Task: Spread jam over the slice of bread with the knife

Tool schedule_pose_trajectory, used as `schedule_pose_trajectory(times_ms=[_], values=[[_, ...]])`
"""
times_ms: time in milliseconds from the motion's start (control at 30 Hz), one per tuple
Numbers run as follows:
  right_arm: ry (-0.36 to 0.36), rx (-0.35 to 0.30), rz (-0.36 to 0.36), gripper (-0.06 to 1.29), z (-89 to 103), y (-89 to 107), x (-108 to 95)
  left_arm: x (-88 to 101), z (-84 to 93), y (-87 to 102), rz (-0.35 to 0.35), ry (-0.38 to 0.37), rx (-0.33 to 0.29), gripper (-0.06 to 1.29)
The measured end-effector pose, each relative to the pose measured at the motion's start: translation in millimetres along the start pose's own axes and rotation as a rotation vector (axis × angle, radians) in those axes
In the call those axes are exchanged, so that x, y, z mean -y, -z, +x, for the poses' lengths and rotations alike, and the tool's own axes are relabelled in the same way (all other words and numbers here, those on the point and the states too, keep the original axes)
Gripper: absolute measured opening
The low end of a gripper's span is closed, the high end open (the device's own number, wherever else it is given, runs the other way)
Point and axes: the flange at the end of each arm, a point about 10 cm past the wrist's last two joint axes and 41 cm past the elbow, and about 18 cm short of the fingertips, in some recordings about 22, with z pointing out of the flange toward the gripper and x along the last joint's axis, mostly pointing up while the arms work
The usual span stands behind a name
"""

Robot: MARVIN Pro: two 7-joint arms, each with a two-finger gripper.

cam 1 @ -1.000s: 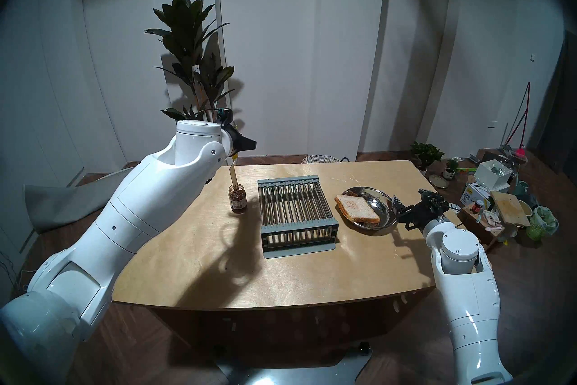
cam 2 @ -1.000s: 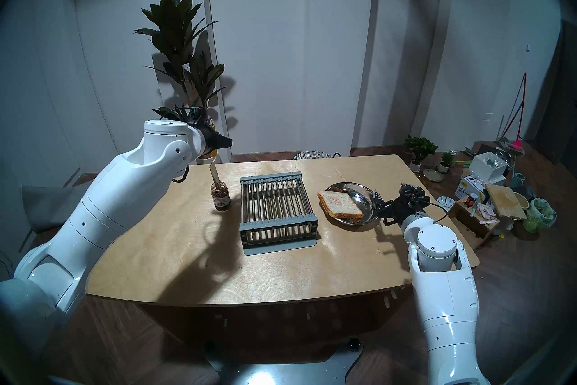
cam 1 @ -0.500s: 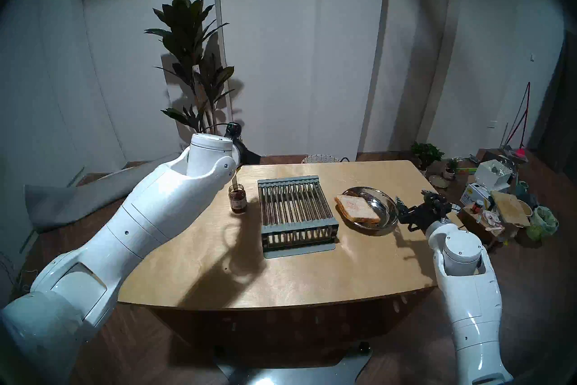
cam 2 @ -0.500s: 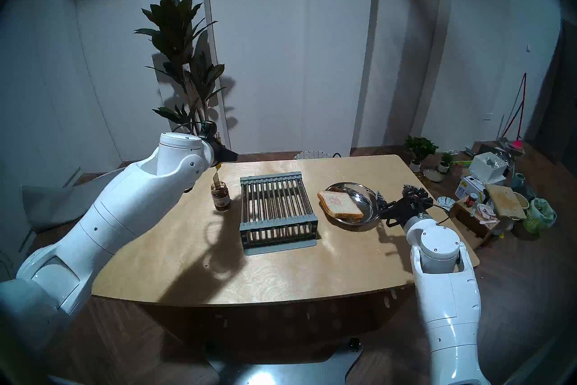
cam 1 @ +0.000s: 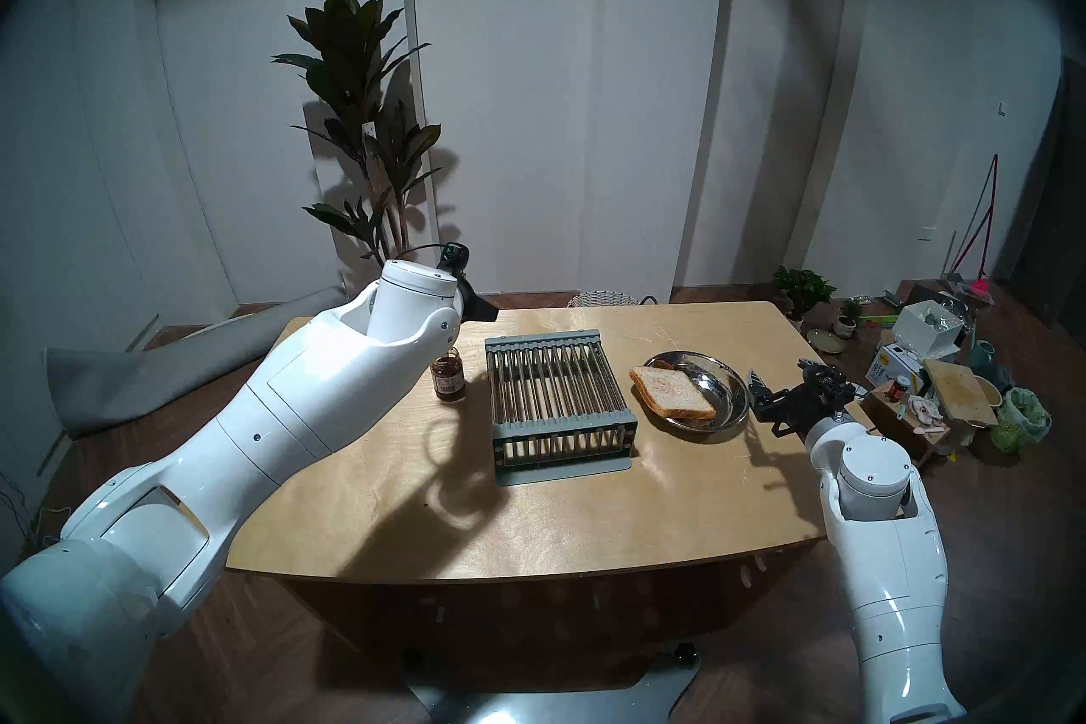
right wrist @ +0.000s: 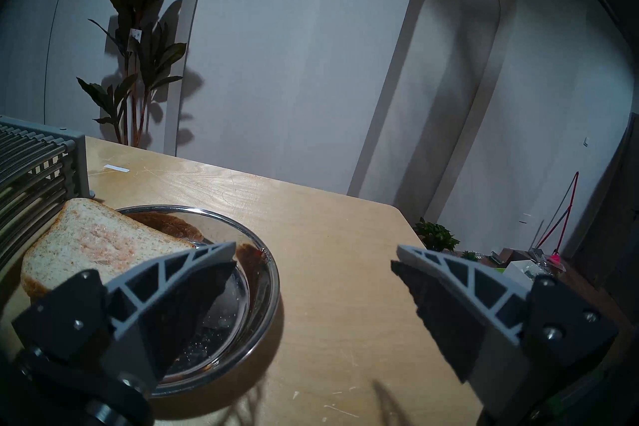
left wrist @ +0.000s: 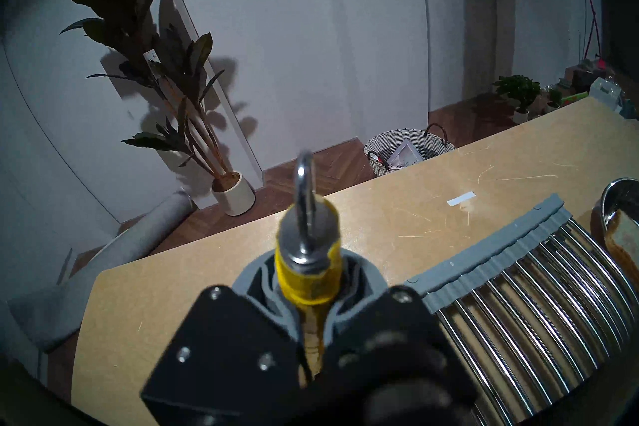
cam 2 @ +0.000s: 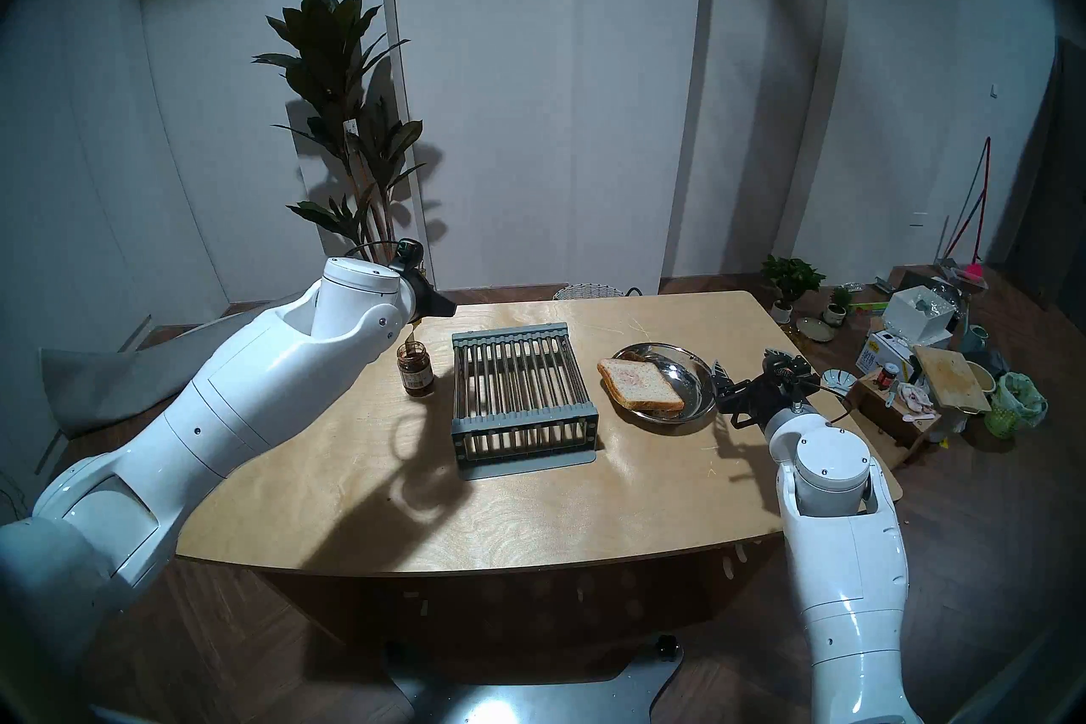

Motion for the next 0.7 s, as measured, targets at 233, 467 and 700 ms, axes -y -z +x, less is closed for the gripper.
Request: schedule_pose_trajectory(times_ms=[233, 467, 700], values=[[-0.003, 0.000, -0.004, 1.23, -0.1, 0.4, -2, -6.9, 1.3, -3.5, -0.009, -0.017, -0.001, 0.05], [-0.006, 0.001, -0.007, 1.23, -0.9, 0.6, -4, -17.8, 1.3, -4.5, -0.014, -0.057, 0.006, 0.05], [-0.012, 0.000, -0.004, 1.23, -1.9, 1.1, -6, -29.1, -1.6, -3.4, -0.004, -0.099, 0.019, 0.05]])
